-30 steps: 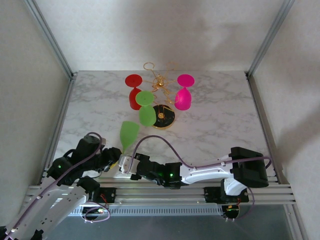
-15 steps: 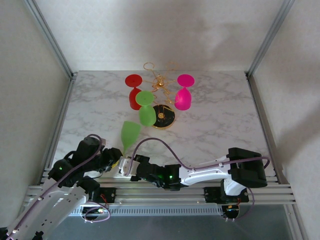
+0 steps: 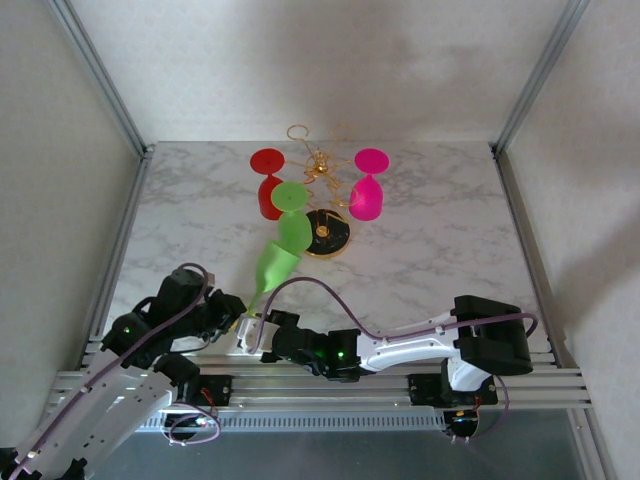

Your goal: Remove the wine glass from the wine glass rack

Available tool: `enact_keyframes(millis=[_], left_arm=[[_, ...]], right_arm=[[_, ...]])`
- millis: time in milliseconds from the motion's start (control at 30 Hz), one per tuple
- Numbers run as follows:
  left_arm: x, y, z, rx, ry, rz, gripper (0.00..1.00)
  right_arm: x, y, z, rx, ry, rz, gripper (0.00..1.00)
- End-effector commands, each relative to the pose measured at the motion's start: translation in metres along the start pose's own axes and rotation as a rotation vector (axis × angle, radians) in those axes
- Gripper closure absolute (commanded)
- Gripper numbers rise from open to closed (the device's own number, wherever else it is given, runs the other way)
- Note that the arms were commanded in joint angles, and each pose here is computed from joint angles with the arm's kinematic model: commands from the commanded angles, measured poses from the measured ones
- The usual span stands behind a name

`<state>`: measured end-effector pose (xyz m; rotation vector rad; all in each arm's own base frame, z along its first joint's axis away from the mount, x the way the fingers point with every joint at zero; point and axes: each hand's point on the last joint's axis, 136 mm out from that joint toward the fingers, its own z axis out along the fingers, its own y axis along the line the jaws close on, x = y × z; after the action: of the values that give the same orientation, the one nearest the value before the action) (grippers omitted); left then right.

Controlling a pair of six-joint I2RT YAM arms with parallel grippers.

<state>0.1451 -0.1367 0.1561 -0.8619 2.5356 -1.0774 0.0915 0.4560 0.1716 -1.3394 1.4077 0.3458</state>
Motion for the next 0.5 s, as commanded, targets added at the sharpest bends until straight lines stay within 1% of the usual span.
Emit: enact_keyframes(millis=[0,67,300,333,367,400,467], left_arm=[[0.000,0.005,0.001,-0.008,-0.005,0.004,0.94],[0.001,0.007,0.001,-0.004,-0.005,-0.001,1.00],[0.004,0.009,0.002,0.025,-0.002,-0.008,1.00],[0.003,0.009,0.003,0.030,-0.003,-0.006,1.00],[0.003,0.008,0.003,0.035,-0.002,-0.001,1.00],[0.003,0.007,0.003,0.041,-0.001,0.004,1.00],[0.002,0.003,0.004,0.055,-0.003,0.016,1.00]], right_arm=[[-0.025,0.002,-0.006,-0.014,-0.073,0.042,1.00],[-0.027,0.003,-0.007,-0.026,-0.077,0.054,1.00],[-0.034,0.000,-0.015,-0.043,-0.088,0.104,1.00],[-0.037,-0.002,-0.018,-0.047,-0.093,0.117,0.99],[-0.038,-0.003,-0.021,-0.053,-0.093,0.125,0.90],[-0.038,-0.003,-0.023,-0.061,-0.088,0.128,0.86],[-0.039,-0.007,-0.027,-0.059,-0.080,0.146,0.83]])
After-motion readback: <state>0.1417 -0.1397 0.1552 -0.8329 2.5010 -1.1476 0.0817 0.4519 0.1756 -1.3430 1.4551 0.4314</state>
